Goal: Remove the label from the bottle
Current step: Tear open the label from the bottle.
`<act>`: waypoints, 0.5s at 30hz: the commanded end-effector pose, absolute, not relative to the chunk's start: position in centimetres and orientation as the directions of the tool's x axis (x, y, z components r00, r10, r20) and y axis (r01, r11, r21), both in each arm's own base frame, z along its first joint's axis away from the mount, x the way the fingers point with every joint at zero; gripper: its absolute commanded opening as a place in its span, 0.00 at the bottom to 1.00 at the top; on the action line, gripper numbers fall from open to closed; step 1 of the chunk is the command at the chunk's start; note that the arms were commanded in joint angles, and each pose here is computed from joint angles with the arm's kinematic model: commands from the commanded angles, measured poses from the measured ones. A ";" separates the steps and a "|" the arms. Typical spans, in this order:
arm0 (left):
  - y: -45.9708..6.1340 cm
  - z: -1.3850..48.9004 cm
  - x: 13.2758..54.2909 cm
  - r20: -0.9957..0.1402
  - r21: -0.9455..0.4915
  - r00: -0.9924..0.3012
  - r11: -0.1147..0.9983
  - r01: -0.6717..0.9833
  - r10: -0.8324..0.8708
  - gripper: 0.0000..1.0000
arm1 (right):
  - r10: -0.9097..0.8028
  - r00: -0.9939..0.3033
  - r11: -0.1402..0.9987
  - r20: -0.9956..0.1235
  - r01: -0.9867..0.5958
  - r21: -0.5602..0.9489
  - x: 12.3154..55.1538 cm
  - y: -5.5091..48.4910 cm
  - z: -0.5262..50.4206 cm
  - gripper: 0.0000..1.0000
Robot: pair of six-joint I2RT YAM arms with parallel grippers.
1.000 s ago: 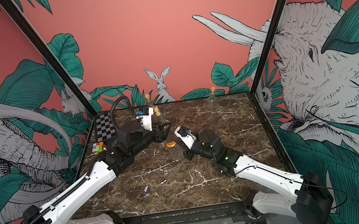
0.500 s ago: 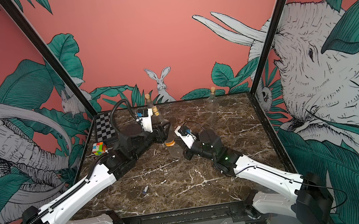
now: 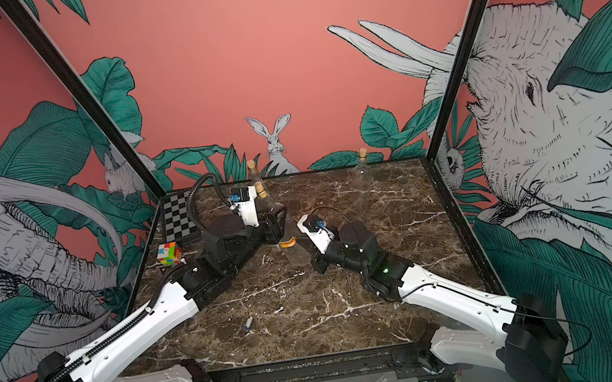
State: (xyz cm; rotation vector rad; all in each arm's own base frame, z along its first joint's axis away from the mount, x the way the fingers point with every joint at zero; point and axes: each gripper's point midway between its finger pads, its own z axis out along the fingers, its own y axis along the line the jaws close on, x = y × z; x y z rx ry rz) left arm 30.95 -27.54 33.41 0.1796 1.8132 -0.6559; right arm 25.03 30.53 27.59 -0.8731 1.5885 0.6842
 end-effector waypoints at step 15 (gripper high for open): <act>-24.7 37.1 31.3 -0.918 -0.384 -0.233 0.868 0.314 -0.322 0.00 | -0.123 -0.062 0.538 -0.990 -0.843 -0.014 24.4 30.8 28.6 0.00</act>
